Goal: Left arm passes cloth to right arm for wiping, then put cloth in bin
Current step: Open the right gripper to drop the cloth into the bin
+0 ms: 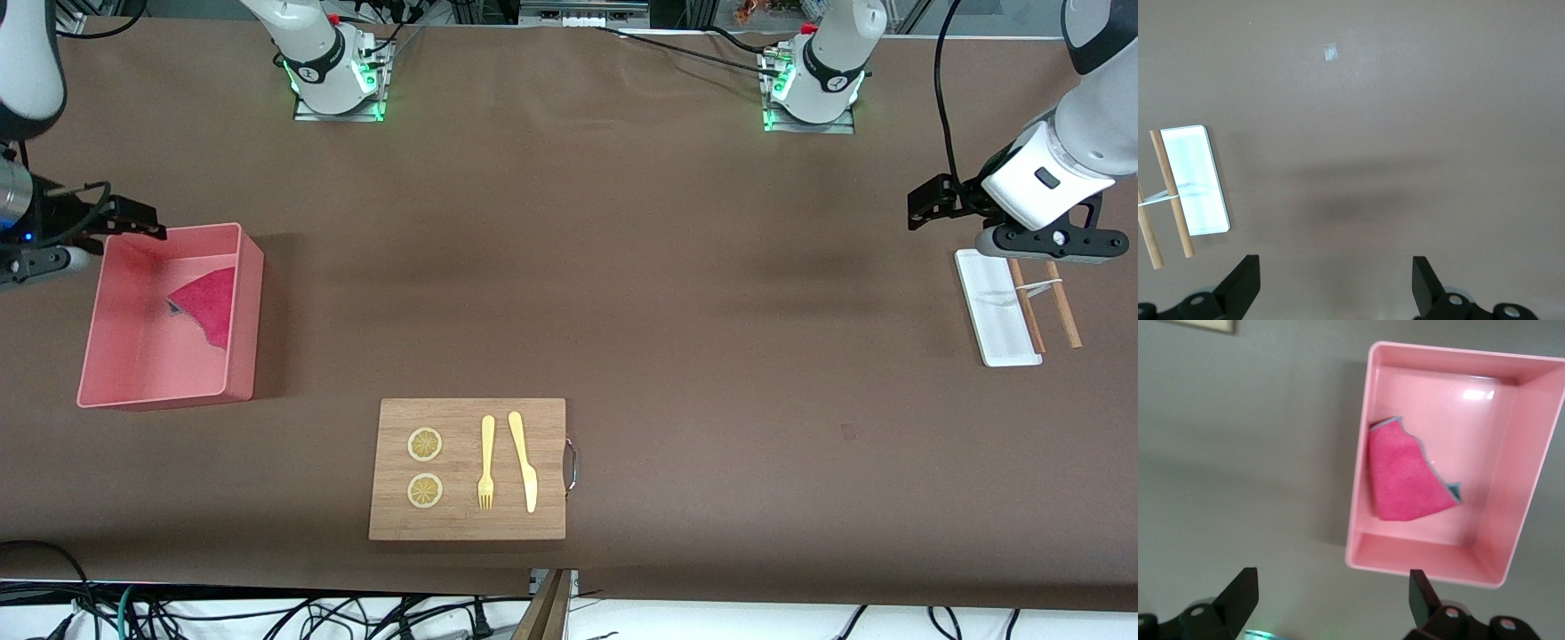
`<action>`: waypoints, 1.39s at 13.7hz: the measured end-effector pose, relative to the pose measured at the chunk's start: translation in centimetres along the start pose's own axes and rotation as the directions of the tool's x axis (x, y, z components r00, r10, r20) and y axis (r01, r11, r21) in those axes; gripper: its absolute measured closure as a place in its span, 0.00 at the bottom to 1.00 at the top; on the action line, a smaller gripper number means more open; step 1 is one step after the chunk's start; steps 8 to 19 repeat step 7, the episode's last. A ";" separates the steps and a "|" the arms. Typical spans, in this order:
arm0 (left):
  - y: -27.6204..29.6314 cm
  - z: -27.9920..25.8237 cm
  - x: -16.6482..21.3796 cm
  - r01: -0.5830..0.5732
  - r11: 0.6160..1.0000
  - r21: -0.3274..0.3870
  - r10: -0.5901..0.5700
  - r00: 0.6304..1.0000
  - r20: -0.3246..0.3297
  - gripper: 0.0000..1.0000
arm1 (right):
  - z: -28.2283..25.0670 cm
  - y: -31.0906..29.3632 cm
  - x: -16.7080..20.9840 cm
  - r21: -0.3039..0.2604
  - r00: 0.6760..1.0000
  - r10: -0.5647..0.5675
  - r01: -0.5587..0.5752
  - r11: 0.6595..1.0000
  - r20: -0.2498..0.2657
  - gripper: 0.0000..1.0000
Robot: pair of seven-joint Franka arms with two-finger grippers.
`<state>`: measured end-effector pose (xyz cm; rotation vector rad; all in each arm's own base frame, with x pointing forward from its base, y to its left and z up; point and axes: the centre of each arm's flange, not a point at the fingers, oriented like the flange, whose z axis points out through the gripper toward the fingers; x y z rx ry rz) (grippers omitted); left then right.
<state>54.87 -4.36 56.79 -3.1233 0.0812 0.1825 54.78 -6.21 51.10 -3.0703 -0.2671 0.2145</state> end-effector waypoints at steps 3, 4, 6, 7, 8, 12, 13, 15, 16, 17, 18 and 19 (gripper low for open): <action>-0.4 0.1 0.0 0.008 1.000 -0.001 -0.008 1.000 0.002 0.00 | -4.8 -5.2 -1.6 -0.019 0.997 0.066 -0.066 0.998 -0.028 0.00; -0.6 0.1 0.1 0.011 1.000 -0.001 -0.011 1.000 0.003 0.00 | -6.0 -6.0 -1.9 -0.023 0.997 0.060 -0.061 0.998 -0.042 0.00; -0.8 0.2 0.1 0.014 1.000 -0.002 -0.014 1.000 0.005 0.00 | -7.3 -6.5 -2.1 -0.027 0.997 0.053 -0.055 0.998 -0.061 0.00; -0.8 0.3 0.1 0.014 1.000 -0.002 -0.014 1.000 0.006 0.00 | -7.3 -6.5 -2.0 -0.028 0.997 0.052 -0.054 0.998 -0.063 0.00; -0.8 0.3 0.1 0.014 1.000 -0.002 -0.014 1.000 0.006 0.00 | -7.3 -6.5 -2.0 -0.028 0.997 0.052 -0.054 0.998 -0.063 0.00; -0.8 0.3 0.1 0.014 1.000 -0.002 -0.014 1.000 0.006 0.00 | -7.3 -6.5 -2.0 -0.028 0.997 0.052 -0.054 0.998 -0.063 0.00; -0.8 0.3 0.1 0.014 1.000 -0.002 -0.014 1.000 0.006 0.00 | -7.3 -6.5 -2.0 -0.028 0.997 0.052 -0.054 0.998 -0.063 0.00; -0.8 0.3 0.1 0.014 1.000 -0.002 -0.014 1.000 0.006 0.00 | -7.3 -6.5 -2.0 -0.028 0.997 0.052 -0.054 0.998 -0.063 0.00; -0.8 0.3 0.1 0.014 1.000 -0.002 -0.014 1.000 0.006 0.00 | -7.3 -6.5 -2.0 -0.028 0.997 0.052 -0.054 0.998 -0.063 0.00; -0.8 0.3 0.1 0.014 1.000 -0.002 -0.014 1.000 0.006 0.00 | -7.3 -6.5 -2.0 -0.028 0.997 0.052 -0.054 0.998 -0.063 0.00; -0.8 0.3 0.1 0.014 1.000 -0.002 -0.014 1.000 0.006 0.00 | -7.3 -6.5 -2.0 -0.028 0.997 0.052 -0.054 0.998 -0.063 0.00; -0.8 0.3 0.1 0.014 1.000 -0.002 -0.014 1.000 0.006 0.00 | -7.3 -6.5 -2.0 -0.028 0.997 0.052 -0.054 0.998 -0.063 0.00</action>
